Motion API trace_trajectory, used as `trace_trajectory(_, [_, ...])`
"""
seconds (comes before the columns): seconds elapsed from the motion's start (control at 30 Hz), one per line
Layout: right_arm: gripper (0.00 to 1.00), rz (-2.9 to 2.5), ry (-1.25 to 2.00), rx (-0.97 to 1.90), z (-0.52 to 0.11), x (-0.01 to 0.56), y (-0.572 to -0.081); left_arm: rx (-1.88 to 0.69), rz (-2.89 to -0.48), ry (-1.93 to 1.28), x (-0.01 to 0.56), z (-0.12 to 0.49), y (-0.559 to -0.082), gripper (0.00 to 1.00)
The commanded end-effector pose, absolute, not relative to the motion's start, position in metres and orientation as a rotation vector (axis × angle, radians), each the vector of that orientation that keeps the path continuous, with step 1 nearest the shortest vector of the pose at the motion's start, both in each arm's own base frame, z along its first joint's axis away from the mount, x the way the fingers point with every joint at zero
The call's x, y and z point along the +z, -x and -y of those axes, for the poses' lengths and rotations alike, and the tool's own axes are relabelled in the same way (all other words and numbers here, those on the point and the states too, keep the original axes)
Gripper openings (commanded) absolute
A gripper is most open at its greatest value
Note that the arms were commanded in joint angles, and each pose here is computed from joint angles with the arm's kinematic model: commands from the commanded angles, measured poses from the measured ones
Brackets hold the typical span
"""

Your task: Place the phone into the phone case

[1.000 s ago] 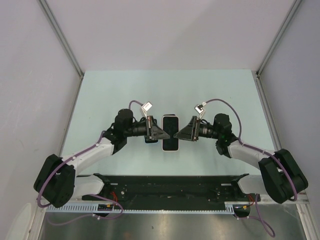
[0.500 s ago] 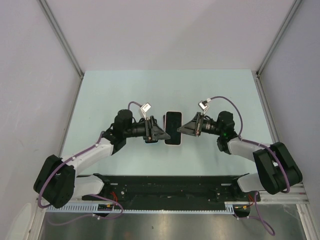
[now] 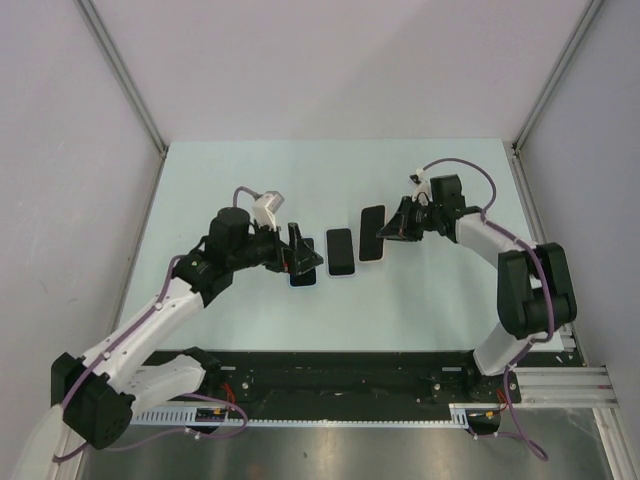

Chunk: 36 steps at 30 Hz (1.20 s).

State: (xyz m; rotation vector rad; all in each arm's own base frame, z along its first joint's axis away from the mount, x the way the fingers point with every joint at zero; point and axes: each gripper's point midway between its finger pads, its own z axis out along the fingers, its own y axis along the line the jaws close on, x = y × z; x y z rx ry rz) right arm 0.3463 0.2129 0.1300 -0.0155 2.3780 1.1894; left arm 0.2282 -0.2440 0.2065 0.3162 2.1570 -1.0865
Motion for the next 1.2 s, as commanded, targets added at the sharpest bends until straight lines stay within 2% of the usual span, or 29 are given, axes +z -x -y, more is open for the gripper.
trace_trajectory(0.0, [0.0,-2.585,0.052,1.001,-0.188,0.098,-0.349,-0.786,-2.124,-0.35,0.219,0.205,-0.241,1.0])
trace_trajectory(0.13, [0.0,-2.61,0.012,0.946,-0.176,0.089,-0.362,-0.658,-2.106,-0.313,0.22,0.185,-0.248,1.0])
trace_trajectory(0.43, [0.0,-2.714,0.029,1.033,-0.174,0.05,-0.363,-0.677,-2.104,-0.3,0.218,0.184,-0.246,1.0])
trace_trajectory(0.73, [0.14,-2.744,-0.096,0.858,-0.146,0.039,-0.381,-0.674,-2.112,-0.286,0.216,0.182,-0.247,1.0])
trace_trajectory(0.87, [0.25,-2.748,-0.115,0.834,-0.143,0.041,-0.386,-0.668,-2.113,-0.275,0.216,0.181,-0.249,1.0])
trace_trajectory(1.17, [0.28,-2.778,-0.151,0.719,-0.129,0.04,-0.388,-0.67,-2.104,-0.262,0.218,0.179,-0.248,1.0])
